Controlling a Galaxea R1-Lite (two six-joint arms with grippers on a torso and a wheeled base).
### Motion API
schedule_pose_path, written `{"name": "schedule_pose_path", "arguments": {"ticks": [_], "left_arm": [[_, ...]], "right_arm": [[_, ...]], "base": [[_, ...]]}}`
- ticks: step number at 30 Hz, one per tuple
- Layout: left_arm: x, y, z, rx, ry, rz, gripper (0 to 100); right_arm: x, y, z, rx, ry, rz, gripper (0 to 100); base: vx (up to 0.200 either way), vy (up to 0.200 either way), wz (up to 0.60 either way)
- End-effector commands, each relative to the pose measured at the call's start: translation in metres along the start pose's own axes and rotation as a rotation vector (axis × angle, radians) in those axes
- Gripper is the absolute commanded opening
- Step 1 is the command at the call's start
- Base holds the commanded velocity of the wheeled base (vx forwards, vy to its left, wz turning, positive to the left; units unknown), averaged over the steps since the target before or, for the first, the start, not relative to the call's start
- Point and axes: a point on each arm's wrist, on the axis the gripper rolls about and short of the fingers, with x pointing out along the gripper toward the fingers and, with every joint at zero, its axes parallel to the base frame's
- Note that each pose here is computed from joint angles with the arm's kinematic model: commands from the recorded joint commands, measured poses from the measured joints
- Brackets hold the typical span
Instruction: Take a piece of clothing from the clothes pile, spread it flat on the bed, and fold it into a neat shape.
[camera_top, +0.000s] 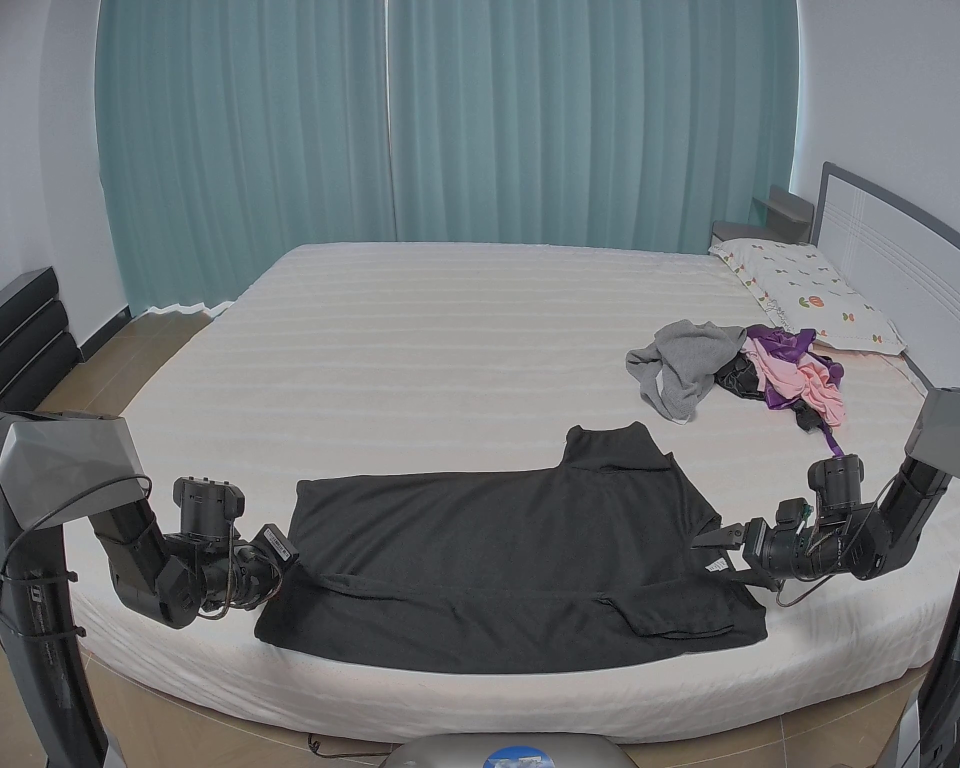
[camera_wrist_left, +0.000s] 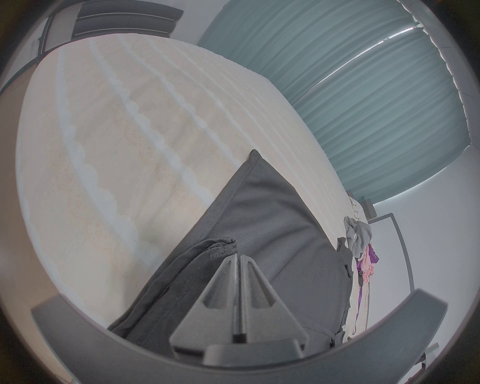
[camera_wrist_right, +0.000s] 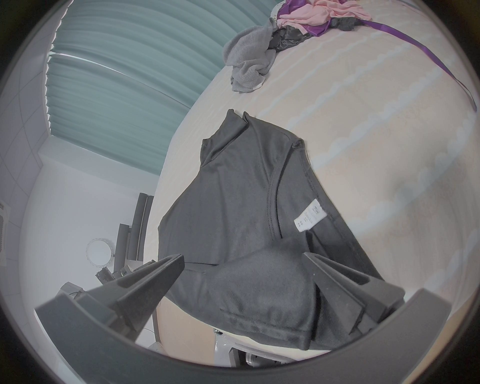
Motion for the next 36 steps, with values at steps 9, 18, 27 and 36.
{"name": "schedule_pose_path", "arguments": {"ticks": [9, 18, 27, 36], "left_arm": [[-0.003, 0.003, 0.007, -0.021, -0.059, 0.034, 0], [-0.005, 0.004, 0.008, -0.025, -0.062, 0.037, 0], [-0.003, 0.005, 0.006, -0.025, -0.056, 0.042, 0], [-0.003, 0.005, 0.006, -0.025, -0.055, 0.041, 0]], "right_arm": [[0.014, -0.002, 0.004, -0.077, -0.026, 0.029, 100], [0.02, -0.008, 0.004, -0.1, -0.035, 0.03, 100], [0.021, -0.023, -0.001, -0.161, -0.017, 0.002, 100], [0.024, -0.027, -0.004, -0.17, -0.003, -0.008, 100]], "base": [[0.0, 0.0, 0.0], [0.0, 0.0, 0.0], [0.0, 0.0, 0.0], [0.0, 0.0, 0.0]]}}
